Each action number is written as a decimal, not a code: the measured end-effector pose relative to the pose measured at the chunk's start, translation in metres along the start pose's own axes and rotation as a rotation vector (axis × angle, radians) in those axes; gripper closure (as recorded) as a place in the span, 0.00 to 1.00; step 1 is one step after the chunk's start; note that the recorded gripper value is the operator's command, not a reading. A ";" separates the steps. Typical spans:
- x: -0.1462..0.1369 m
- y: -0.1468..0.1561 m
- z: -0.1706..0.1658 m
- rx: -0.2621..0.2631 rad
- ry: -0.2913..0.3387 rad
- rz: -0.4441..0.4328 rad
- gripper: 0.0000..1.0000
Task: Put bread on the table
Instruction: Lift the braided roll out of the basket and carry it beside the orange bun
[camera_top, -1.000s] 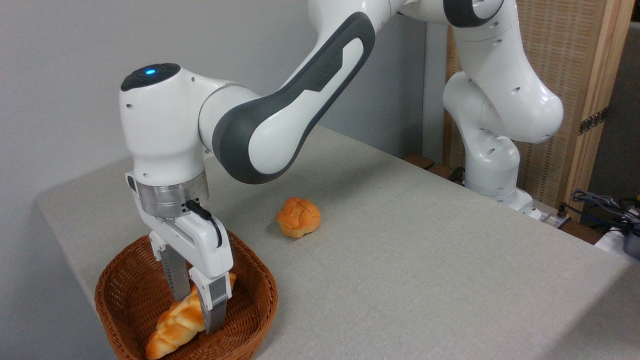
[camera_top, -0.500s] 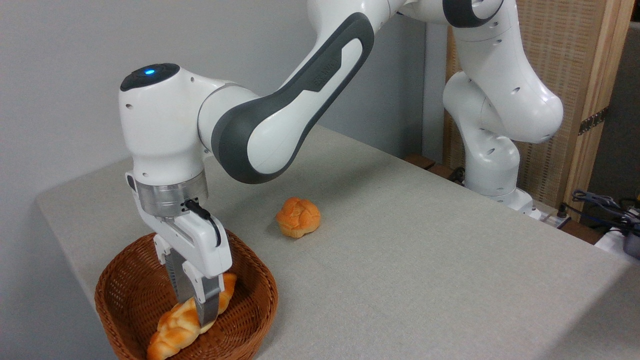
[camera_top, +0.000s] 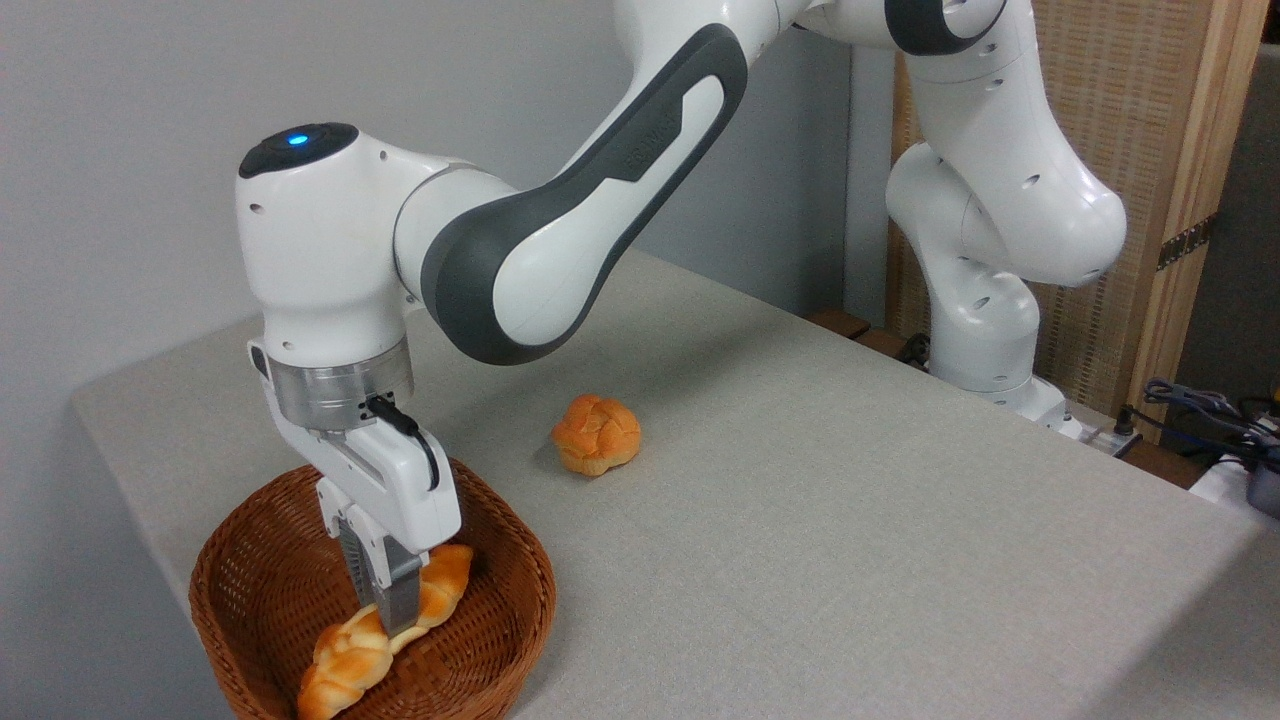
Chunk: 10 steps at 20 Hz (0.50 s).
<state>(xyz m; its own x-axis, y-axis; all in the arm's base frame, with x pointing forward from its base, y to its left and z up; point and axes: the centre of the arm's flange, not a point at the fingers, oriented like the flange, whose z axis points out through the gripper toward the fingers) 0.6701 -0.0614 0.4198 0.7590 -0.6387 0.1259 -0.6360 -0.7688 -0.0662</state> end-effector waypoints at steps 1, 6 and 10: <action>0.000 -0.001 -0.003 -0.006 0.003 -0.007 0.98; -0.002 -0.009 -0.033 -0.053 0.016 -0.019 0.97; -0.008 -0.016 -0.069 -0.077 0.037 -0.022 0.97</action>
<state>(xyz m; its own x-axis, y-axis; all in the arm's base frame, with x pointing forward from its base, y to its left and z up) 0.6646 -0.0416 0.4876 0.7681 -0.6192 0.1628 -0.6292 -0.7771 0.0128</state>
